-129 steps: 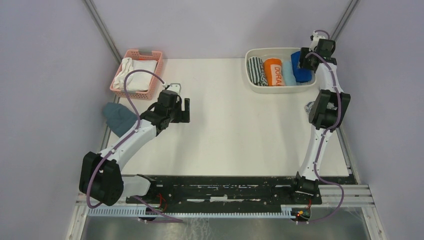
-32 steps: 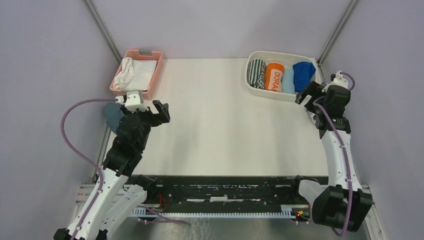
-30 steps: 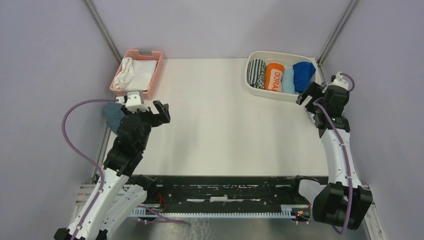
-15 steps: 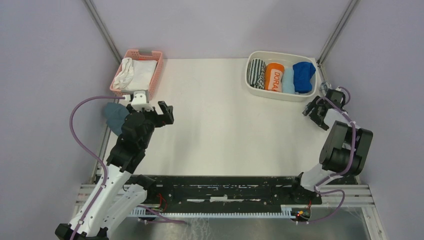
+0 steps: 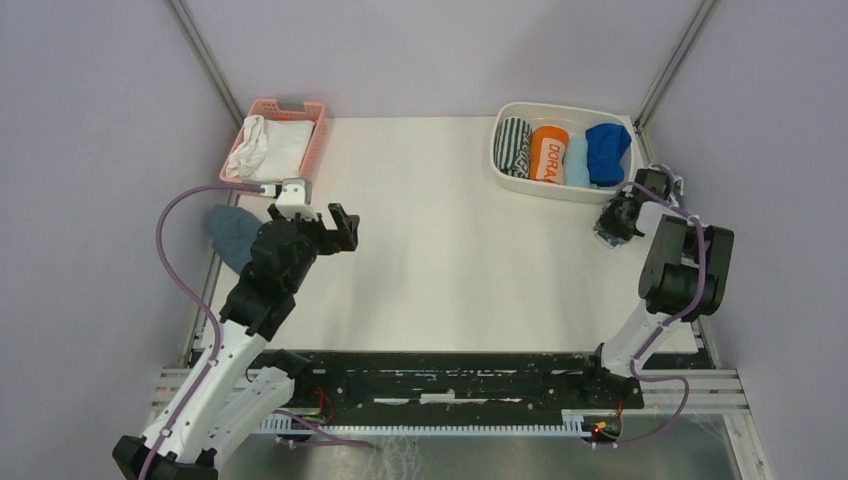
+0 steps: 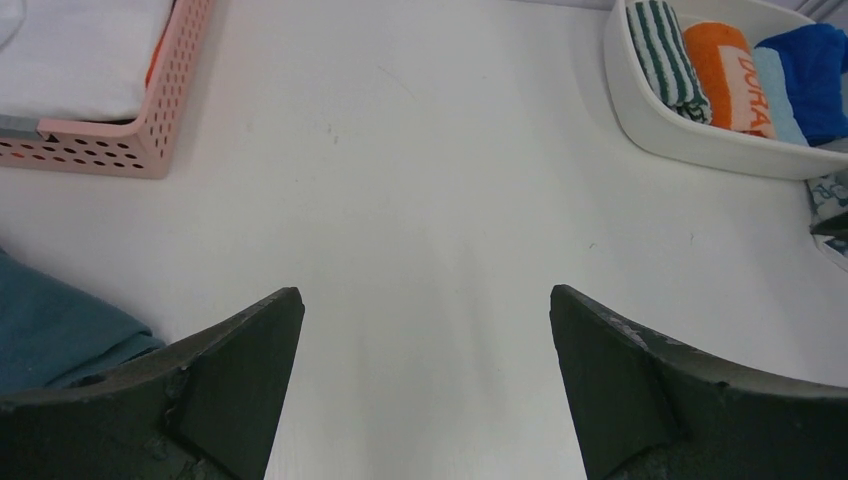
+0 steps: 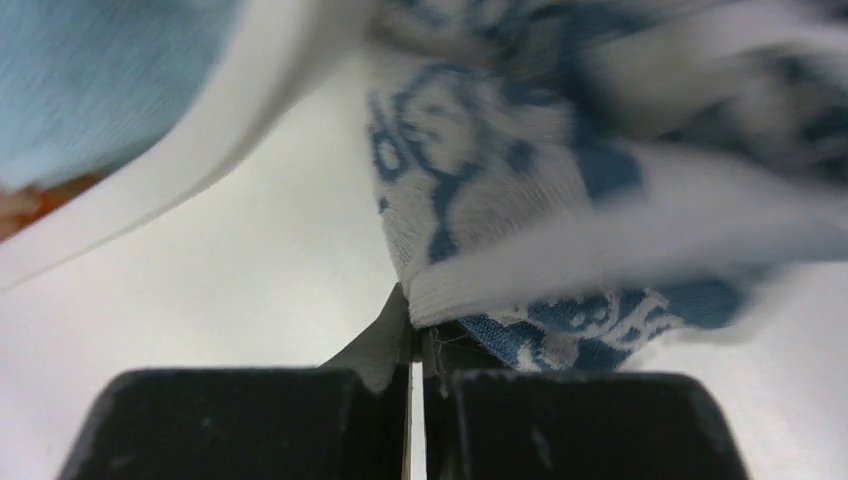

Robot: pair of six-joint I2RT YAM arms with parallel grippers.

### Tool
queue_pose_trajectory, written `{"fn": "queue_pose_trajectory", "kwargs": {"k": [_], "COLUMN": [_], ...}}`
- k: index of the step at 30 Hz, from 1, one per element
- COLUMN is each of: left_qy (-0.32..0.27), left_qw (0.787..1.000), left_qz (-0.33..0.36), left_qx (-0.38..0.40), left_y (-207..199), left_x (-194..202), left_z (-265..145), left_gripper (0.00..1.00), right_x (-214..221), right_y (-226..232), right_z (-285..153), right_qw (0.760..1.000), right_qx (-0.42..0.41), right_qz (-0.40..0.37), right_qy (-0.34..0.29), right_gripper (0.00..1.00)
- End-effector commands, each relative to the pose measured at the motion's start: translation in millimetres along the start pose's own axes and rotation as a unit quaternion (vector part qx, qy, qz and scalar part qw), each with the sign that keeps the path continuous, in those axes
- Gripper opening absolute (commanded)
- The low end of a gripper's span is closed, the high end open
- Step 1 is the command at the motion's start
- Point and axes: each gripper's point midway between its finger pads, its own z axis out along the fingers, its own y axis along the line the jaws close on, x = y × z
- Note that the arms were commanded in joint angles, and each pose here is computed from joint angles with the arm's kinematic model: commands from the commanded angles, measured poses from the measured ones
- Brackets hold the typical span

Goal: Roll the towels
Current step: Move the towel to the center of the board.

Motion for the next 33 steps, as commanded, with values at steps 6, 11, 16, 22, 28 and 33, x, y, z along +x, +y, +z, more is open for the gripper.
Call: {"fn": "queue_pose_trajectory", "kwargs": {"k": [6,11,16,22,28,33], "left_qy": [0.026,0.059,0.104,0.165,0.235,0.269], "left_qw": [0.997,0.993,0.986,0.977,0.962,0.957], "left_qz": [0.009,0.012,0.009,-0.016,-0.056,-0.089], "left_qx": [0.077,0.104,0.129,0.137,0.124,0.063], "left_y": [-29,-40,-50,-57,-62,-48], "left_x": [6,20,38,65,99,130], "left_z": [14,20,27,36,49,65], "left_gripper": [1.0,1.0,0.98,0.96,0.91,0.9], "right_x": [126,180,235,213,173,178], "right_y": [185,317,410,377,257,183], "right_z": [-54,-106,-172,-173,-128,-121], "right_qw": [0.977,0.936,0.863,0.867,0.925,0.946], "right_qx": [-0.166,-0.302,-0.418,-0.381,-0.239,-0.159], "right_qz": [-0.083,-0.138,-0.239,-0.295,-0.27,-0.259], "right_qy": [0.102,0.117,0.151,0.128,0.116,0.115], "right_gripper": [0.02,0.07,0.31,0.58,0.59,0.59]}}
